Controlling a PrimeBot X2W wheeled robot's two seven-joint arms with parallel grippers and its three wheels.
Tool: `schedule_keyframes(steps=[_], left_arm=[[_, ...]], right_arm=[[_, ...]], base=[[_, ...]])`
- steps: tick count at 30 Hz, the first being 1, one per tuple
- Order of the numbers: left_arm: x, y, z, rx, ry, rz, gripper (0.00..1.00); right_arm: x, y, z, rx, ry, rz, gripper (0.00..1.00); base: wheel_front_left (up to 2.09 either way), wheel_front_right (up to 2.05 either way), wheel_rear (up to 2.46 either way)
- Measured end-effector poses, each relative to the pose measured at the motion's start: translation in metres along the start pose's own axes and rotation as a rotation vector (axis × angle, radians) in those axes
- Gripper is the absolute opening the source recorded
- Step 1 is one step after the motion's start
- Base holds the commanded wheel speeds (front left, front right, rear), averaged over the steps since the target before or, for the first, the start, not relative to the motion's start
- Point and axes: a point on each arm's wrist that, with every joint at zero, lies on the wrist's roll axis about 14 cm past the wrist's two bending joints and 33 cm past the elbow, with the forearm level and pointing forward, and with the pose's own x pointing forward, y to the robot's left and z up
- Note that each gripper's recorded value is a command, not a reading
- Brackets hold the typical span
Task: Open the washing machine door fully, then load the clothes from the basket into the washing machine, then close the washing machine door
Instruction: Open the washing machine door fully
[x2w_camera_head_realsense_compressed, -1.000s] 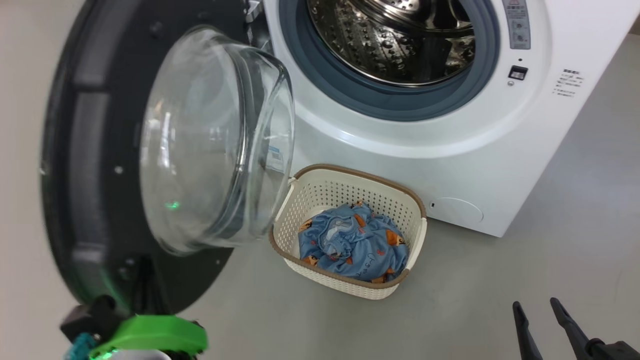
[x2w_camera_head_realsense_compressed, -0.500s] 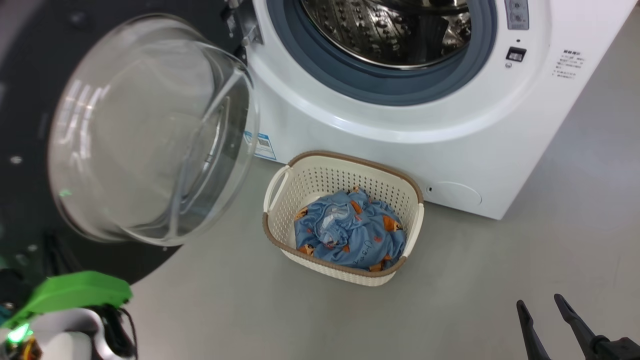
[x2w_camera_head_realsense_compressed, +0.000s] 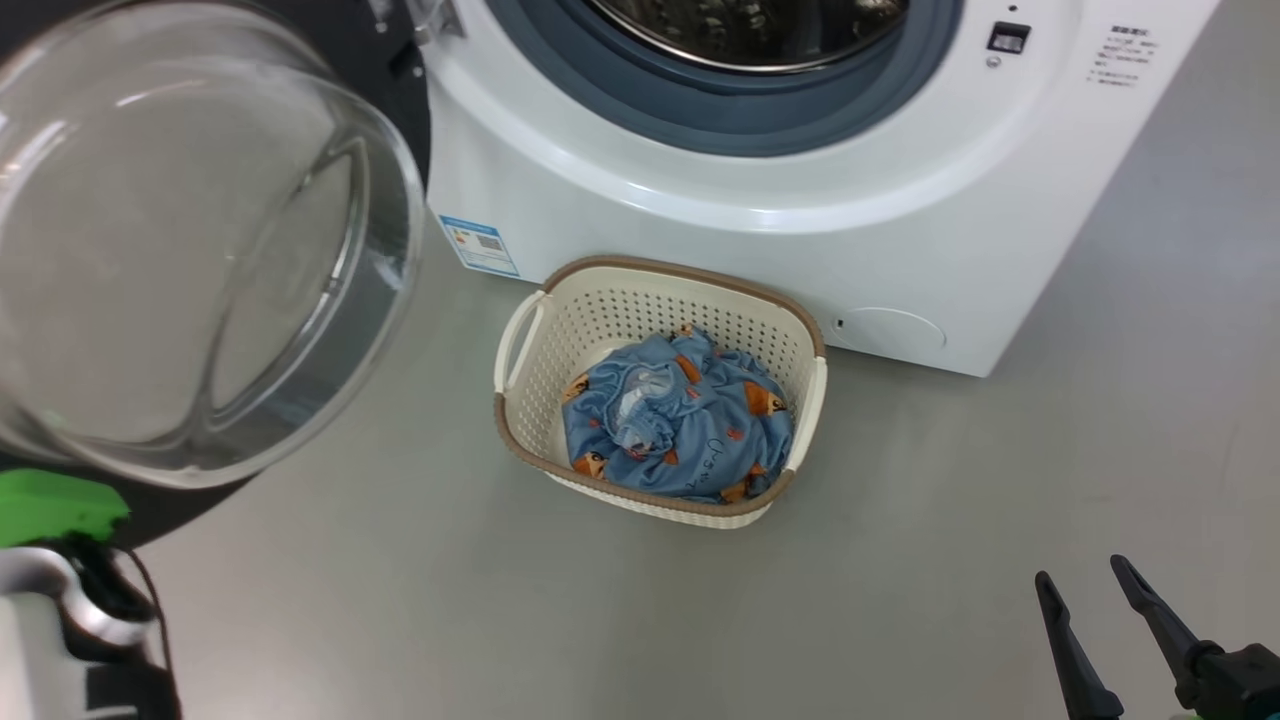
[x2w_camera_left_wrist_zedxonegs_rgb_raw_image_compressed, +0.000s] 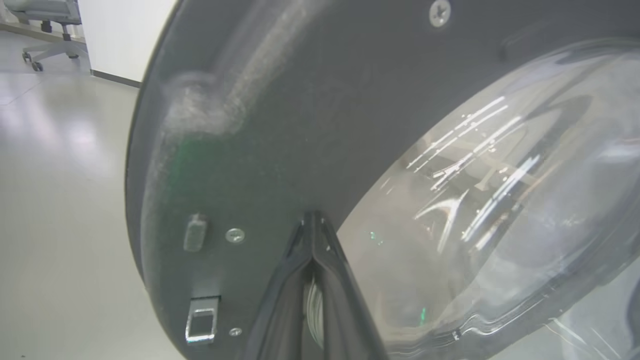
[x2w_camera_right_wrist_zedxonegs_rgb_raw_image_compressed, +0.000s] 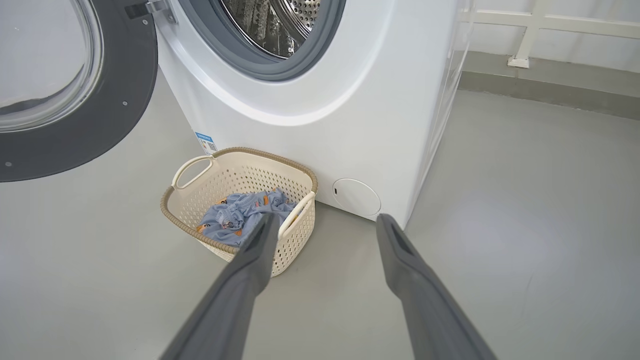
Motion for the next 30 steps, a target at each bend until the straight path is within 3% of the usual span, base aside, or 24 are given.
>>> schedule_keyframes(steps=[7,17,30], left_arm=[[0.026,0.003,0.0,0.091,0.004,0.019,0.0],[0.04,0.006,0.003,0.132,0.007,0.046,0.0],[0.035,0.011,0.017,0.086,-0.01,0.036,0.0]], right_arm=[[-0.005,-0.007,-0.005,0.009,0.013,-0.022,1.0],[-0.01,-0.012,-0.006,0.016,0.017,-0.042,1.0],[-0.009,-0.002,0.009,0.025,-0.027,-0.037,1.0]], base=[[0.0,0.0,0.0],[0.0,0.0,0.0],[0.0,0.0,0.0]])
